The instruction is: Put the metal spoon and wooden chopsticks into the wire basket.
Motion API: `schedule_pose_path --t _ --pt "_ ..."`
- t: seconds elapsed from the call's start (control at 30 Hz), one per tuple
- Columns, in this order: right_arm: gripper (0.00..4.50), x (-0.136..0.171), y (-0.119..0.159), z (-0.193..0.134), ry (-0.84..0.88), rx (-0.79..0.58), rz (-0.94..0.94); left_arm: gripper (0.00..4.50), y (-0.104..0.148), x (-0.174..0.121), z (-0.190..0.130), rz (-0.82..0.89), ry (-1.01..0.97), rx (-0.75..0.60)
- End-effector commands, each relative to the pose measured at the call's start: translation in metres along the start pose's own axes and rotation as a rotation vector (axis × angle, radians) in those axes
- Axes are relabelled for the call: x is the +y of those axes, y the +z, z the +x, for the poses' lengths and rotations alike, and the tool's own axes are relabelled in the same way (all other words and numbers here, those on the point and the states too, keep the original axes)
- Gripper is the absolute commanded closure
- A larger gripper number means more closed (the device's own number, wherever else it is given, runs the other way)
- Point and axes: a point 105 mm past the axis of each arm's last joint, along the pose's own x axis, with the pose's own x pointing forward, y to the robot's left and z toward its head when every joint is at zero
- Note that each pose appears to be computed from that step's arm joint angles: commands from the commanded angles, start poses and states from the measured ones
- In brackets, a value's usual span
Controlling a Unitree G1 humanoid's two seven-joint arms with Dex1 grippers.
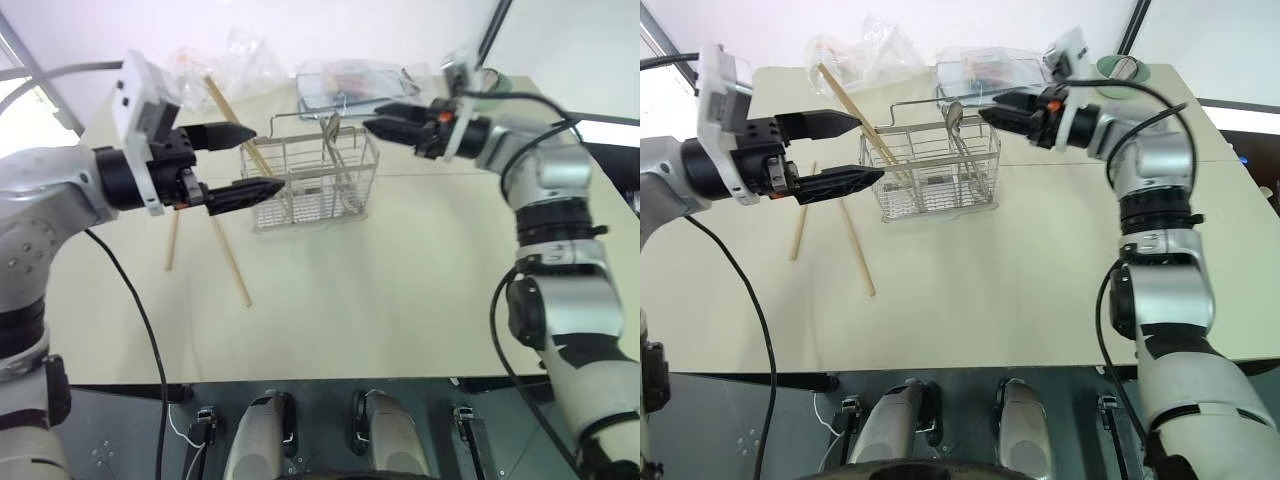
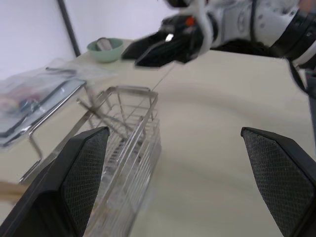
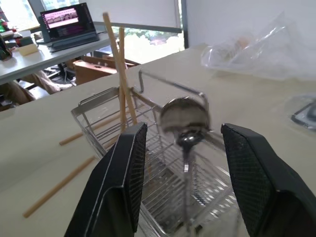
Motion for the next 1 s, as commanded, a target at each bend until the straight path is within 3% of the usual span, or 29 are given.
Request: schedule_pose_path --t 0.03,0.13,0.23,0.47,0.63,0.83,1.0 --pt "2.07 0.017 0.061 -0.026 0.106 -0.136 -0.079 0.00 0.012 0.036 -0.032 0.006 0.265 -0.029" --pt "2.07 0.042 0.066 -0.043 0.239 -0.122 -0.077 0.00 -0.004 0.067 -0.052 -0.091 0.497 0.043" --pt "2.07 0.067 0.053 -0.053 0.346 -0.073 -0.061 0.00 -0.030 0.090 -0.066 -0.190 0.691 0.186" --pt "2.07 0.080 0.034 -0.051 0.332 -0.114 0.002 0.00 -0.081 0.135 -0.059 -0.365 0.964 0.386" --pt "2.07 0.084 0.028 -0.052 0.299 -0.127 0.029 0.00 -0.121 0.154 -0.037 -0.462 1.006 0.510" --pt "2.07 0.088 0.024 -0.061 0.235 -0.136 0.036 0.00 -0.159 0.160 -0.022 -0.605 1.004 0.558" --pt "2.07 0.093 0.016 -0.069 0.194 -0.117 0.034 0.00 -0.179 0.158 -0.014 -0.583 0.982 0.614"
